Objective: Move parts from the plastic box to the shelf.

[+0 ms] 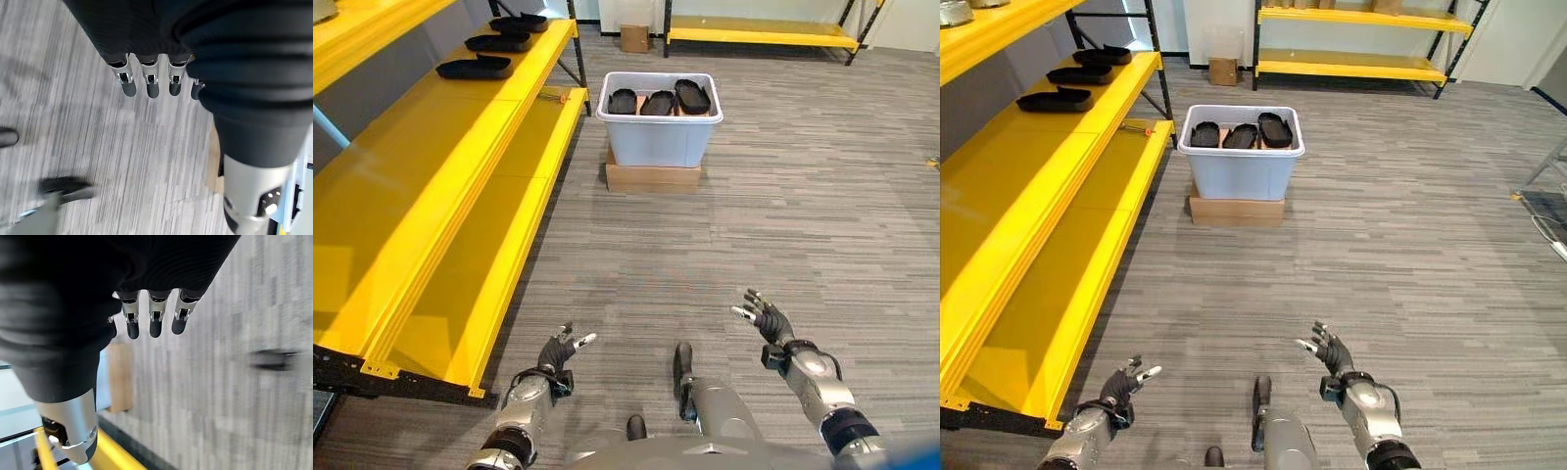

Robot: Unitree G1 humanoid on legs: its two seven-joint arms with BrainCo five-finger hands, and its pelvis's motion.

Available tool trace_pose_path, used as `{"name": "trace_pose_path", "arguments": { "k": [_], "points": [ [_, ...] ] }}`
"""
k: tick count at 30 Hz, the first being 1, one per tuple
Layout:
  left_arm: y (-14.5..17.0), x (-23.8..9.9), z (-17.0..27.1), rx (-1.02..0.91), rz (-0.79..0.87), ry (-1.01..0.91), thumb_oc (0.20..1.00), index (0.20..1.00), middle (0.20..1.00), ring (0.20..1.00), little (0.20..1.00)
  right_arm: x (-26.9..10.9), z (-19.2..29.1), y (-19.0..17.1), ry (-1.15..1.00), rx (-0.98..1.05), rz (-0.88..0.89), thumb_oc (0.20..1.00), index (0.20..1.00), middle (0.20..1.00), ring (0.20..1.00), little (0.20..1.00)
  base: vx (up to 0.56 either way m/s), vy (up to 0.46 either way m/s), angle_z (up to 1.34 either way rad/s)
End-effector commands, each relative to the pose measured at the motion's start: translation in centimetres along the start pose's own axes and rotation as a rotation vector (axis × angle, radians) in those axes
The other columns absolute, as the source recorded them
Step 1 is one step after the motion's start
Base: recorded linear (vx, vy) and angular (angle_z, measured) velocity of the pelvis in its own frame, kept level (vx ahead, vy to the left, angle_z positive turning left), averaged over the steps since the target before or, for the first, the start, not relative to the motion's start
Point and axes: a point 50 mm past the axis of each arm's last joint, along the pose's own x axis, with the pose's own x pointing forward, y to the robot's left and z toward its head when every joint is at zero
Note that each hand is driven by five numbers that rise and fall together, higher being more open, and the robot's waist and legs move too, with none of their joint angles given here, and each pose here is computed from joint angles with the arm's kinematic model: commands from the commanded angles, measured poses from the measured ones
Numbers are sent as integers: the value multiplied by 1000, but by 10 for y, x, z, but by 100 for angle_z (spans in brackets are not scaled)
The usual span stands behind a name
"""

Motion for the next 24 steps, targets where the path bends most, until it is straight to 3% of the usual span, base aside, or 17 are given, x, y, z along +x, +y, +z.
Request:
{"name": "trace_pose_path", "arguments": {
  "k": [1, 8, 11, 18, 24],
  "points": [
    [-2, 0, 13, 79, -51, -85, 1000, 1000, 1000, 1000, 1000, 7, 34, -2, -152, -20, -16, 1000, 1000, 1000, 1000, 1000, 425, -60, 44],
    [-18, 2, 3, 67, -84, -52, 1000, 1000, 1000, 1000, 1000, 2, 27, -16, -157, 64, -238, 1000, 1000, 1000, 1000, 1000, 496, -80, 60],
    [-27, 1, -3, 57, -102, -46, 1000, 1000, 1000, 1000, 1000, -6, 18, -27, -143, 34, -444, 1000, 1000, 1000, 1000, 1000, 606, -163, -6],
    [-36, 8, 33, 29, -88, -152, 1000, 1000, 1000, 1000, 1000, -9, 23, -24, -173, -37, -363, 1000, 1000, 1000, 1000, 1000, 375, -264, 0],
    [-24, 6, 36, -6, -27, -176, 1000, 1000, 1000, 1000, 1000, -2, 30, -19, -166, -73, -320, 1000, 1000, 1000, 1000, 1000, 223, 138, -24]
  ]
}}
